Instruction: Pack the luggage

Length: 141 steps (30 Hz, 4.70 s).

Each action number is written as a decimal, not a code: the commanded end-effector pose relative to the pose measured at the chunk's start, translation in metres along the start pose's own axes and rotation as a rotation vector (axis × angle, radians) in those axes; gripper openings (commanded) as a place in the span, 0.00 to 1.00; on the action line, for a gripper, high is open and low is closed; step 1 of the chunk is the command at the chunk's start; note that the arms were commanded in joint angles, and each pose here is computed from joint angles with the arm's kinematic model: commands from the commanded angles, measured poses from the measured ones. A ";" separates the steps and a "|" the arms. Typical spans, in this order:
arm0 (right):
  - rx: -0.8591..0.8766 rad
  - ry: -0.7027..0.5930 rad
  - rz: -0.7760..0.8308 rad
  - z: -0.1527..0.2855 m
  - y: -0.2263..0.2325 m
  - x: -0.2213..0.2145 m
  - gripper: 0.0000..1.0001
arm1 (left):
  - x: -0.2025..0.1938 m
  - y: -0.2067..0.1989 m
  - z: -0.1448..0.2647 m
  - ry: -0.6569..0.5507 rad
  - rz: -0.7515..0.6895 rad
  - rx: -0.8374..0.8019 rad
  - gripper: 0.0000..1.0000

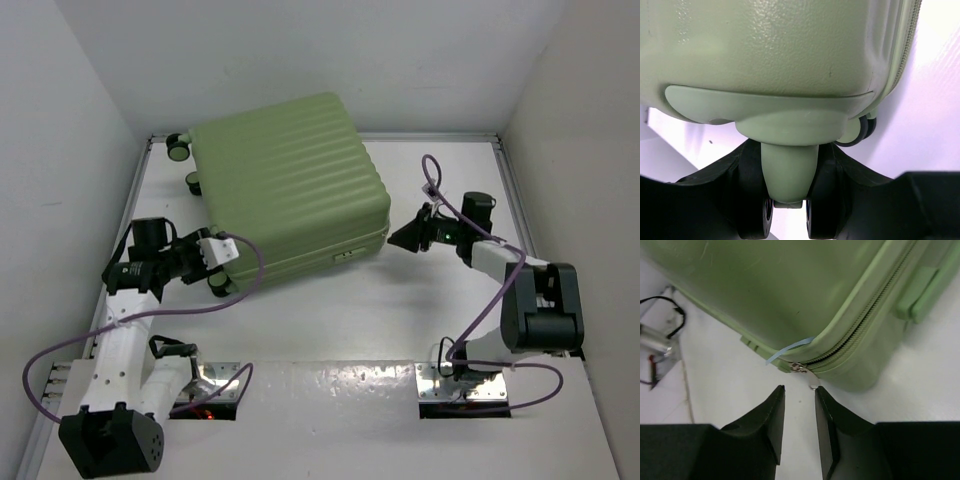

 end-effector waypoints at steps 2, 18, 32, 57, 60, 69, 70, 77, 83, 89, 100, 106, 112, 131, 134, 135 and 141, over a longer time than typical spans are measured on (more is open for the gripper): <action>0.196 -0.050 -0.023 -0.001 0.021 0.013 0.30 | -0.026 0.003 -0.013 0.091 0.138 -0.026 0.00; 0.255 -0.116 -0.047 -0.006 -0.003 0.010 0.45 | -0.022 0.008 -0.016 0.075 0.163 -0.041 0.00; 0.410 -0.128 -0.116 -0.017 -0.007 0.030 0.59 | -0.001 0.003 -0.019 0.014 0.222 -0.194 0.00; 0.374 -0.072 -0.277 -0.038 0.028 0.003 0.58 | 0.000 0.012 -0.014 -0.014 0.174 -0.141 0.00; 0.310 -0.072 -0.303 -0.046 0.010 0.005 0.64 | -0.004 0.011 -0.015 -0.008 0.186 -0.142 0.00; 0.132 -0.053 -0.346 -0.045 -0.010 -0.016 0.67 | -0.005 0.015 -0.014 -0.011 0.167 -0.129 0.00; 0.129 -0.063 -0.327 -0.046 -0.012 -0.014 0.67 | -0.007 0.015 -0.016 -0.007 0.172 -0.135 0.00; 0.127 -0.138 -0.203 -0.046 -0.031 0.017 0.63 | -0.008 0.013 -0.017 -0.006 0.181 -0.135 0.00; 0.207 -0.172 -0.073 -0.054 -0.019 0.045 0.62 | -0.012 0.010 -0.020 0.001 0.192 -0.149 0.00; 0.253 -0.187 -0.020 -0.055 0.002 0.057 0.59 | -0.012 0.010 -0.020 0.001 0.192 -0.149 0.00; -0.017 -0.218 -0.100 -0.058 -0.044 0.057 0.29 | -0.012 0.012 -0.018 -0.001 0.192 -0.135 0.00; -0.069 -0.234 -0.098 -0.051 -0.054 0.060 0.06 | -0.015 0.014 -0.015 0.006 0.234 -0.122 0.00; -0.060 -0.260 -0.019 -0.030 -0.047 0.064 0.00 | -0.023 0.020 -0.009 0.020 0.265 -0.084 0.00; 0.073 -0.244 0.094 -0.038 -0.032 0.065 0.00 | -0.026 0.019 -0.010 0.021 0.263 -0.096 0.00; 0.081 -0.223 0.089 -0.039 -0.031 0.058 0.00 | -0.026 0.019 -0.010 0.021 0.254 -0.096 0.00; 0.080 -0.221 0.091 -0.039 -0.031 0.059 0.02 | -0.026 0.019 -0.010 0.021 0.254 -0.096 0.00; 0.079 -0.180 0.071 -0.048 -0.029 0.050 0.10 | -0.025 0.022 -0.010 0.020 0.245 -0.096 0.00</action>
Point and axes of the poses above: each gripper's point midway between its finger pads, its own z axis back along the fingers, its own y axis along the line the jaws close on, x = y × z, the point moved 1 cm from there along z, back along the fingers, and after that the axes turned 12 degrees about z, right-handed, at the moved point
